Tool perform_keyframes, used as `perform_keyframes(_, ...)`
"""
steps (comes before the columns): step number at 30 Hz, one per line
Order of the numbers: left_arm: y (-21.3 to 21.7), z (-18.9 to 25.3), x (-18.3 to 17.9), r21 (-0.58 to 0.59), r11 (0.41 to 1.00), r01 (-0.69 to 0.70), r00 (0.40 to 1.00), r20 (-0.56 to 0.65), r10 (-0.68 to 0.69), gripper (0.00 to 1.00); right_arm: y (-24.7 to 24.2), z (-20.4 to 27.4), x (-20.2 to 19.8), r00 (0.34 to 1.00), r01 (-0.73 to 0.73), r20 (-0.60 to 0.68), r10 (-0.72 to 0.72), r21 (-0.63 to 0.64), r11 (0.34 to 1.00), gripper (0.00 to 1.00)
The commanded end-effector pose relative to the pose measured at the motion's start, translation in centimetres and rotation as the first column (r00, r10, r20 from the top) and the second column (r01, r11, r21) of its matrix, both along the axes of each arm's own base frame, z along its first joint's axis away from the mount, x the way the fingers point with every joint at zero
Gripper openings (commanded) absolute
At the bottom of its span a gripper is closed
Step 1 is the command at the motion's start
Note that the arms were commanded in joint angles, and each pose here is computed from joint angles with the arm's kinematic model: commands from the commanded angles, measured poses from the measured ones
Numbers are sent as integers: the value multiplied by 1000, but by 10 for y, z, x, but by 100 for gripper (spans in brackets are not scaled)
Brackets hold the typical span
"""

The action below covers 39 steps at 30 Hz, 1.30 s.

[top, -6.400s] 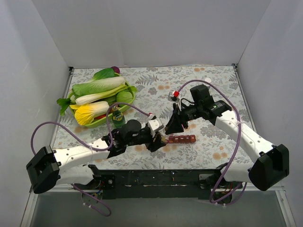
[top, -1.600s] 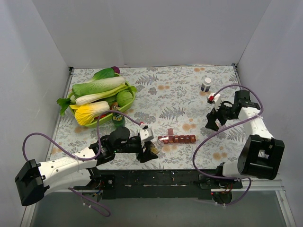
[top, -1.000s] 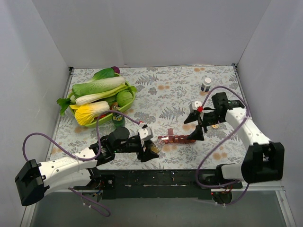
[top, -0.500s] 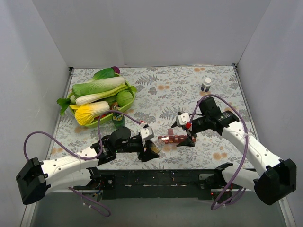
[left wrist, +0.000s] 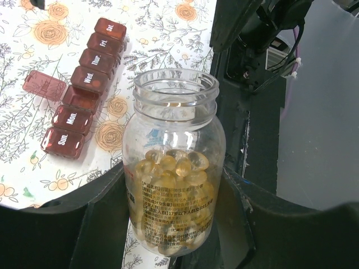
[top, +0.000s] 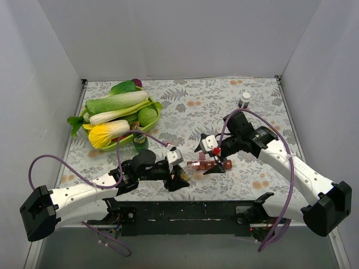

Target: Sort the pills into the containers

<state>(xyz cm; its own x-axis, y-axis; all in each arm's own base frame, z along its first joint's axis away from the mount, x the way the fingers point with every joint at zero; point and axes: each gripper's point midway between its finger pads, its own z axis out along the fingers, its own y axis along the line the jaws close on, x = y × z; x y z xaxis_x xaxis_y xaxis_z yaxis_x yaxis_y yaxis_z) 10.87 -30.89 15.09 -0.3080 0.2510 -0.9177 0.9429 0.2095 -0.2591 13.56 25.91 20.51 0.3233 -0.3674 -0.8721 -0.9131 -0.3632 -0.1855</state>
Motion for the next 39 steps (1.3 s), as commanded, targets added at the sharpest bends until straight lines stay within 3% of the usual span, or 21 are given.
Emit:
perform_keyframes(1,-9,26,4,-77,997,6,999,41,-3,0,6,21,-1,999,-22,25,21,26,999,97)
perform_keyframes(14,-17,31,7,-79,997,22,998,54,-18,0,25,13,-21,991,-112,-73,111,-10,994,92)
perform_keyframes(17,-17,31,7,-77,997,24,998,59,-20,0,25,8,-25,989,-119,-95,116,-26,993,85)
perform_keyframes(22,-17,29,7,-70,997,24,998,56,-20,0,28,9,-26,986,-113,-123,110,-24,993,60)
perform_keyframes(29,-17,30,9,-72,997,15,998,62,-10,0,34,6,-32,977,-112,-185,105,-30,993,63)
perform_keyframes(32,-16,29,9,-67,998,11,998,60,-7,0,35,9,-30,977,-101,-190,94,-29,994,51)
perform_keyframes(36,-14,25,9,-59,998,8,999,54,-5,0,35,11,-30,977,-90,-197,83,-30,995,24)
perform_keyframes(39,-14,27,11,-61,998,-3,998,56,7,0,34,7,-32,975,-87,-206,78,-32,996,15)
